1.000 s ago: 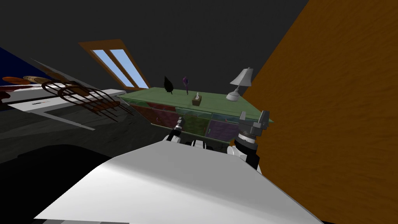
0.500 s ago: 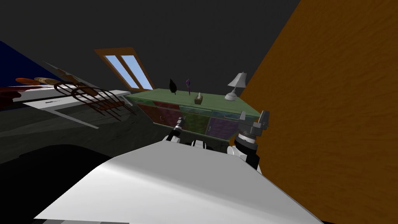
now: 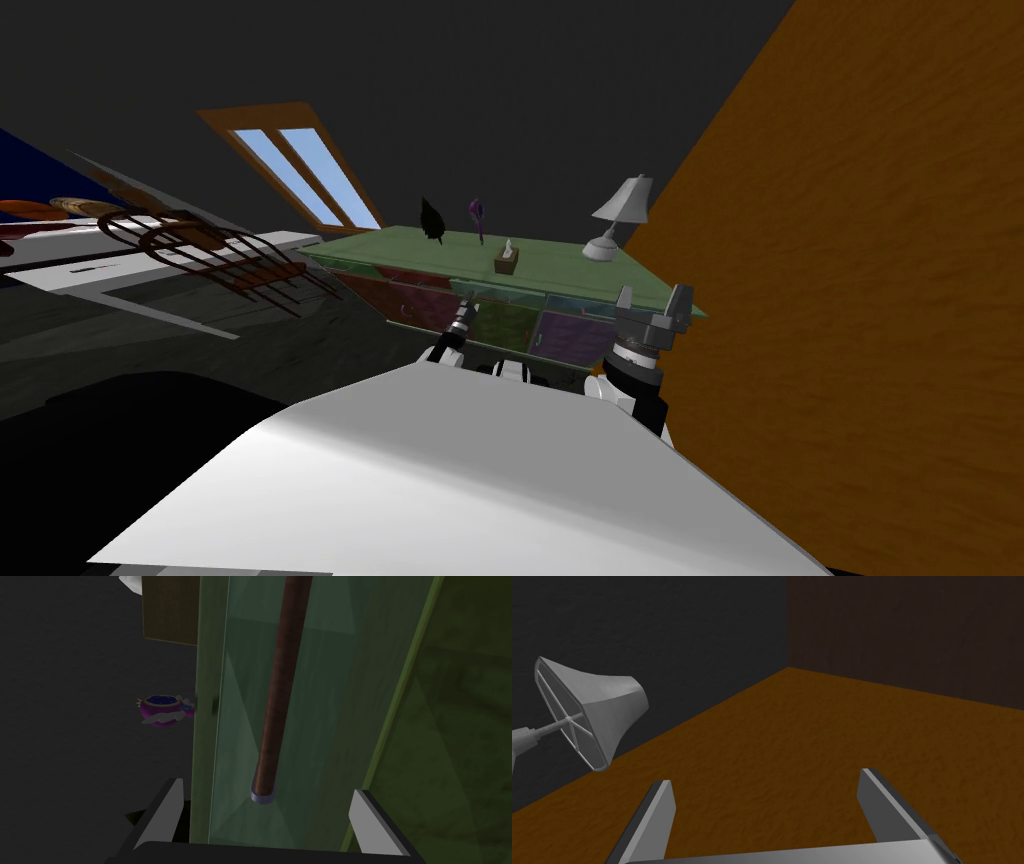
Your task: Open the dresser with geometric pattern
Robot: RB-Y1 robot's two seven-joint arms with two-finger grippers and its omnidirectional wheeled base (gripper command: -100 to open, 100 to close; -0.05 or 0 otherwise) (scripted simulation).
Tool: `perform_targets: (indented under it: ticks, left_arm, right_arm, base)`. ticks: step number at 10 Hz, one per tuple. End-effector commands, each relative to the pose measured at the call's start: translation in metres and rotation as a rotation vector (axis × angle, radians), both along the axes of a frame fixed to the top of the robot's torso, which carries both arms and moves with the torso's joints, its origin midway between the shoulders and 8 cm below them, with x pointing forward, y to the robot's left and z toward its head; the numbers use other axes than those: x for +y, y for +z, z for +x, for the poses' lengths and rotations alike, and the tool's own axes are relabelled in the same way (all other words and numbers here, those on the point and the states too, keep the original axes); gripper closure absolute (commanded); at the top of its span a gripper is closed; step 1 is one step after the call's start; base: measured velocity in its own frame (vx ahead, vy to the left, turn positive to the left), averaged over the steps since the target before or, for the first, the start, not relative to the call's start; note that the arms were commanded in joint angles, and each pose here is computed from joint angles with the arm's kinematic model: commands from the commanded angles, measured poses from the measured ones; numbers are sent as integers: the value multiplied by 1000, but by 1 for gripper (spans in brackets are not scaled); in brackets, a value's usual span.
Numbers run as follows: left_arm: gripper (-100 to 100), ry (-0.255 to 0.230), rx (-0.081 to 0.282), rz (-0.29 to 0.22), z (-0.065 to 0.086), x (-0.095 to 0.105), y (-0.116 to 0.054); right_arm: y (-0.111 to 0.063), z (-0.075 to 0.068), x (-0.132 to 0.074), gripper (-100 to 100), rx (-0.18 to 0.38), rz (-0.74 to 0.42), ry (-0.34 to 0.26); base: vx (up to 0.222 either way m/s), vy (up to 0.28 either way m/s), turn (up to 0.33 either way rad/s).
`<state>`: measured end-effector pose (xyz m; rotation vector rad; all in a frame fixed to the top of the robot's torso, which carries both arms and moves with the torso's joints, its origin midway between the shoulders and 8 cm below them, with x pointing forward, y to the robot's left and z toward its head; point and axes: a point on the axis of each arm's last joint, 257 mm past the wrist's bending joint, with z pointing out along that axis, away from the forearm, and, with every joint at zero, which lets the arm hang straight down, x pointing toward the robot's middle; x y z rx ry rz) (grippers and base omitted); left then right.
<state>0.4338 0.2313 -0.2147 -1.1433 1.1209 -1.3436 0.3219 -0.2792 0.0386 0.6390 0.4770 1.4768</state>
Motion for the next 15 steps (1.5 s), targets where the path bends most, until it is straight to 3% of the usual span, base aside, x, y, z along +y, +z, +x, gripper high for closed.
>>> perform_targets:
  ticks: [1,2,3,5,6,7,8,10,11,13,14,15]
  left_arm:
    - [-100,-3,-22,5,21,2,2]
    - [-100,-6,-8,6,25,1,-6]
    - [-100,3,-35,8,36,8,1]
    - [-100,-9,-27,10,50,2,-5]
    - [-100,-8,1,12,51,3,-19]
    - [-100,1,-33,12,63,9,-7]
    - [-100,-5,-32,13,70,6,-8]
    - [-100,-8,3,16,76,6,-25]
    - [-100,1,-35,15,89,11,-10]
    - [-100,-9,-18,18,103,6,-17]
    - [-100,-6,3,19,102,8,-28]
    - [-100,4,-30,16,115,13,-14]
  right_arm:
    - [0,0,0,0,0,0,0]
    - [0,0,0,0,0,0,0]
    - [0,0,0,0,0,0,0]
    - [0,0,0,0,0,0,0]
    - [0,0,0,0,0,0,0]
    - [0,0,0,0,0,0,0]
    - [0,0,0,0,0,0,0]
    - [0,0,0,0,0,0,0]
    - [0,0,0,0,0,0,0]
    - [0,0,0,0,0,0,0]
    - [0,0,0,0,0,0,0]
    - [0,0,0,0,0,0,0]
  base:
    - [-80,-8,-14]
    - [-65,1,-1]
    - [-119,5,-15]
    - [-84,7,-5]
    - [6,5,-1]
    - [-56,4,-15]
    - [-84,9,-11]
    - [-25,0,0]
    - [-65,1,-12]
    - [-65,2,-8]
    - [-20,-4,2]
    - [-68,3,-14]
